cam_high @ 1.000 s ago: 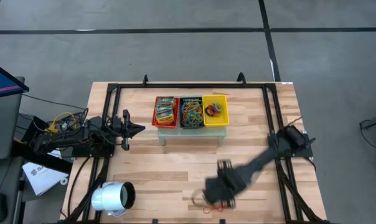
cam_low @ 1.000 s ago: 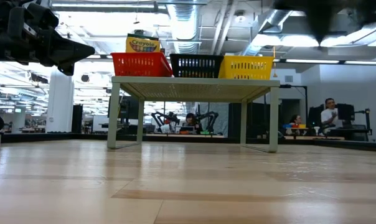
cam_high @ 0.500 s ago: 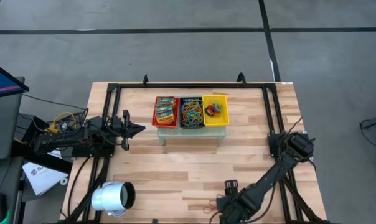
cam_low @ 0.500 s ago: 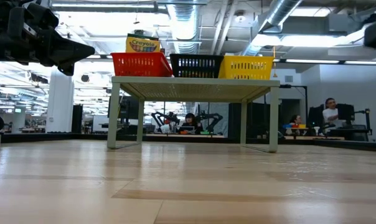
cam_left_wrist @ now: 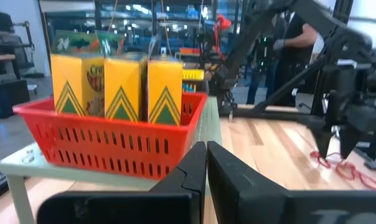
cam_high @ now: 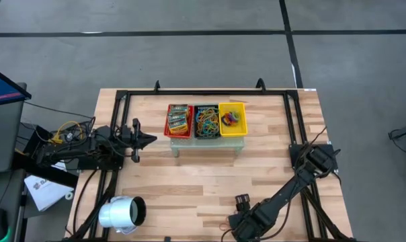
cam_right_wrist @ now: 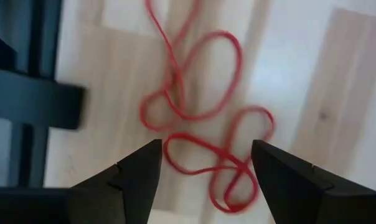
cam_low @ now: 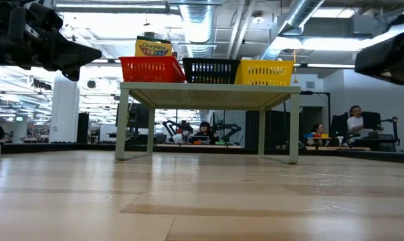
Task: Pick & Place Office Desk Supplies
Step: Put the red rubber band into the black bin on the shelf
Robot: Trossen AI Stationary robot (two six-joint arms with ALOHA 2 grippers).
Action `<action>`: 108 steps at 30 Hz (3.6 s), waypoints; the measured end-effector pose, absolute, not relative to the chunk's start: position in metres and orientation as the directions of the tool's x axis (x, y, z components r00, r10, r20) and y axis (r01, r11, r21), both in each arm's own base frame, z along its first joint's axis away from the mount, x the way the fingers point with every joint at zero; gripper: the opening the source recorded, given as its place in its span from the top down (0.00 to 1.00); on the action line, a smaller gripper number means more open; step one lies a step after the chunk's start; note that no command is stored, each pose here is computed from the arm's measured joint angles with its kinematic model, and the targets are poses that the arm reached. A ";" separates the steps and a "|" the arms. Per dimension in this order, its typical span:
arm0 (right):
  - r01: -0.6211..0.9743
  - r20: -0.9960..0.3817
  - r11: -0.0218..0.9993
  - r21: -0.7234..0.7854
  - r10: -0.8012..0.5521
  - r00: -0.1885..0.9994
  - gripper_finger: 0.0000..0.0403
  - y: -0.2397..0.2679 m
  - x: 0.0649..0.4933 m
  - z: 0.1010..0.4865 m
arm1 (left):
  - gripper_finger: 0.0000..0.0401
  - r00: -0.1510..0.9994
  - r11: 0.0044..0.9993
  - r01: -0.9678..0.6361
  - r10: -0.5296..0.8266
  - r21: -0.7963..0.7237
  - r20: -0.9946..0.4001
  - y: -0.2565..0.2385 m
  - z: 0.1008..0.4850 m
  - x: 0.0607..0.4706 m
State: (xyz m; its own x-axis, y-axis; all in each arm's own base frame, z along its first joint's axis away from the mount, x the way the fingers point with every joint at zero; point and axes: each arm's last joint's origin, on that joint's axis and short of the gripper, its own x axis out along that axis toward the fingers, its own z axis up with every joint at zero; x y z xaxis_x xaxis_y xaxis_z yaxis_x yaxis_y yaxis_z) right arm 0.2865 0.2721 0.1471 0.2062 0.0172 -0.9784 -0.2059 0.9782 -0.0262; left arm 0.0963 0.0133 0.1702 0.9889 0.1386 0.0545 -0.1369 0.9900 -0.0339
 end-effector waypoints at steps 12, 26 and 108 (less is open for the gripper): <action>-0.253 -0.980 0.967 -0.039 0.013 0.198 0.49 0.280 0.281 0.141 | 0.98 0.989 0.990 -0.137 0.139 -0.034 0.056 0.013 0.170 0.096; -0.217 -0.980 0.976 -0.021 0.023 0.196 0.97 0.279 0.282 0.141 | 0.98 0.989 0.990 -0.137 0.139 -0.034 0.055 0.013 0.170 0.096; 0.044 -0.846 0.984 0.173 0.126 0.517 1.00 0.256 0.283 0.283 | 0.98 0.989 0.990 -0.137 0.139 -0.034 0.059 0.013 0.171 0.096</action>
